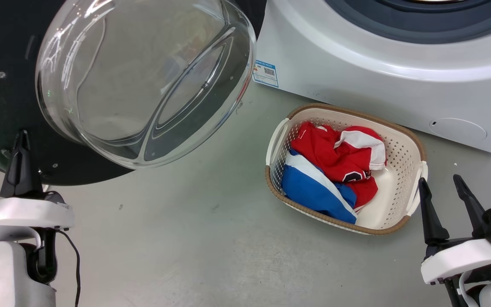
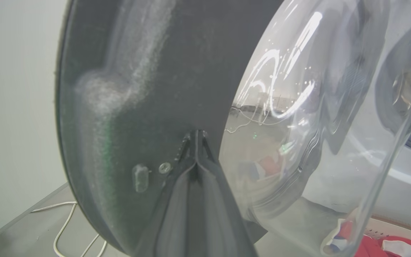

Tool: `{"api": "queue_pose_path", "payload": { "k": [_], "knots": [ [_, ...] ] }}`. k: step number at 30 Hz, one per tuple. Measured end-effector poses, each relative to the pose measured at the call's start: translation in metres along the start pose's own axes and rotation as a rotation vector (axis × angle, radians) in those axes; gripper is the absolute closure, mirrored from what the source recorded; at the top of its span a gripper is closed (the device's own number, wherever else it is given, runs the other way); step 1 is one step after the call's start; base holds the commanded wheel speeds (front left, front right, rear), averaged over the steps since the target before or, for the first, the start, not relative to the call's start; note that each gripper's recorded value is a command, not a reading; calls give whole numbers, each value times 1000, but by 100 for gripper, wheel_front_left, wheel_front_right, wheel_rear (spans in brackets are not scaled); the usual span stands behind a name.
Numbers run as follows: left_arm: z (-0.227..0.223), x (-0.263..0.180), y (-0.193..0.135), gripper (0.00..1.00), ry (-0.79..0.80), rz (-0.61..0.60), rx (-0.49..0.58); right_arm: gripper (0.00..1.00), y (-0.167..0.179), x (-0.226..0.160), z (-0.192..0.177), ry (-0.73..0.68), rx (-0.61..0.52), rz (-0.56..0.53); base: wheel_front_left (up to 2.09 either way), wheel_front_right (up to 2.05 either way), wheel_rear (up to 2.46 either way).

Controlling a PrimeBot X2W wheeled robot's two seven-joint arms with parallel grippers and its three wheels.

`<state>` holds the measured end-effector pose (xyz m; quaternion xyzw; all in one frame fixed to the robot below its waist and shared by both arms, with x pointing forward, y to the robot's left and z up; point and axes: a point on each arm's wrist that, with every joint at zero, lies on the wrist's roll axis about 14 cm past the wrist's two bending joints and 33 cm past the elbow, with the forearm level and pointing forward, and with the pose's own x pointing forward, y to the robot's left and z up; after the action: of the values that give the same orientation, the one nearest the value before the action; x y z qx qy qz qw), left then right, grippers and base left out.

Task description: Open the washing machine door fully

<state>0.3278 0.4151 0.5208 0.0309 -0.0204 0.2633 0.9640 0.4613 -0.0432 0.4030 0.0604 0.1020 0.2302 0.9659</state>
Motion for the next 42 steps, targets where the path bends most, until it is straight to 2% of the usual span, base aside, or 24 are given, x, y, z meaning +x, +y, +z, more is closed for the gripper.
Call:
{"api": "queue_pose_path", "payload": {
  "k": [10, 16, 26, 42],
  "knots": [
    [5, 1, -1, 100, -16, -1, -8, 0, -1, -4, 5, -9, -3, -12, 0, 0, 0],
    [8, -11, -17, 100, -29, -53, -12, 0, 4, -10, 18, -46, -1, -19, 0, 0, 0],
    [21, -37, -77, 100, -83, -217, -72, 0, 6, -30, 47, -135, -5, -52, 0, 0, 0],
    [24, -82, -180, 100, -102, -494, -133, 0, -35, -99, 80, -252, -29, -235, 0, 0, 0]
  ]
}}
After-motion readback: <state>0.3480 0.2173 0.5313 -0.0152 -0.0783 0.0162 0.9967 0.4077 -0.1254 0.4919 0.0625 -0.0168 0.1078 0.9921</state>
